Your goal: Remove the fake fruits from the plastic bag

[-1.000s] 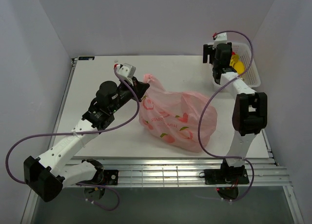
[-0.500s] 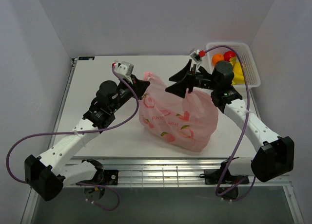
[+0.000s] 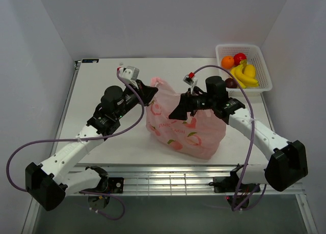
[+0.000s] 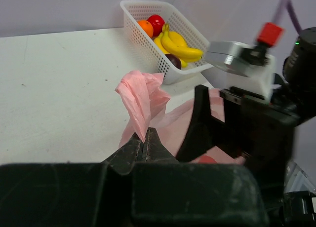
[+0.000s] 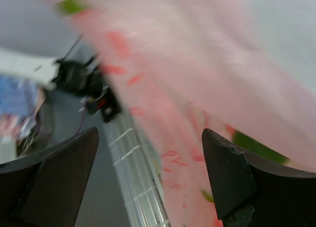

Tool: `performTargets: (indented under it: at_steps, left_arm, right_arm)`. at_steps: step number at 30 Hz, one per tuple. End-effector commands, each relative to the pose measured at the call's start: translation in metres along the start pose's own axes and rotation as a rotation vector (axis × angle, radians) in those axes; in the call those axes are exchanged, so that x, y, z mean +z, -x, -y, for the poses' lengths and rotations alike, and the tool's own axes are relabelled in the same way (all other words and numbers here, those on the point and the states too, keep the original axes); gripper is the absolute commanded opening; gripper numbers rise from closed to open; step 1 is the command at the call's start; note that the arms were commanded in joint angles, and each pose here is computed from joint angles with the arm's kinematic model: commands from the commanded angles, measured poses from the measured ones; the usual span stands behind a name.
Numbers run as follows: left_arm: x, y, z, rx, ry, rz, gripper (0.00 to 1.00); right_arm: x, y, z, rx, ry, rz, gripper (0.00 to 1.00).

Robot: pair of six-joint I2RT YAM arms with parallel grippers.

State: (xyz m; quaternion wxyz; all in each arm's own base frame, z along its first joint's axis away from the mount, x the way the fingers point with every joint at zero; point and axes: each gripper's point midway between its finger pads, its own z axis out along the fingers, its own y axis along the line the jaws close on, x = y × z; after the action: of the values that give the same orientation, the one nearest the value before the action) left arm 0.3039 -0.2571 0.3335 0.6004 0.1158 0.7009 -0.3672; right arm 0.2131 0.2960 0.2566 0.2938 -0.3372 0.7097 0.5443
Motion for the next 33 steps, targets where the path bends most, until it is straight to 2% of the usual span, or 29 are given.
performTargets:
  at_steps: [1, 5, 9, 14, 17, 21, 24, 26, 33]
  left_arm:
    - [-0.015, -0.001, 0.012, 0.018, -0.047, -0.003, 0.00]
    - [-0.023, -0.018, 0.024, 0.011, -0.127, -0.047, 0.00]
    - [-0.032, -0.040, 0.029, -0.008, -0.176, -0.110, 0.00]
    - [-0.044, -0.077, 0.019, -0.035, -0.140, -0.258, 0.00]
    - [-0.049, -0.091, 0.013, -0.053, -0.114, -0.306, 0.00]
    - [-0.052, -0.092, 0.016, -0.072, -0.119, -0.317, 0.00]
    - [-0.052, -0.090, 0.015, -0.074, -0.110, -0.315, 0.00]
    - [-0.051, -0.086, 0.015, -0.071, -0.105, -0.306, 0.00]
    - [-0.043, -0.081, 0.013, -0.046, -0.089, -0.322, 0.00]
  right_arm:
    - [-0.020, 0.000, 0.098, 0.206, -0.595, 0.050, 0.90]
    - [-0.034, -0.008, 0.138, 0.287, -0.835, 0.131, 0.90]
    - [-0.038, -0.044, 0.157, 0.255, -1.028, 0.034, 0.90]
    - [-0.037, -0.088, 0.149, 0.204, -1.098, -0.120, 0.90]
    - [-0.045, -0.108, 0.141, 0.146, -1.160, -0.200, 0.90]
    - [-0.060, -0.124, 0.134, 0.093, -1.257, -0.249, 0.90]
    - [-0.087, -0.130, 0.132, 0.108, -1.375, -0.267, 0.90]
    - [-0.100, -0.140, 0.126, 0.125, -1.399, -0.306, 0.90]
    - [-0.103, -0.174, 0.106, 0.221, -1.317, -0.458, 0.90]
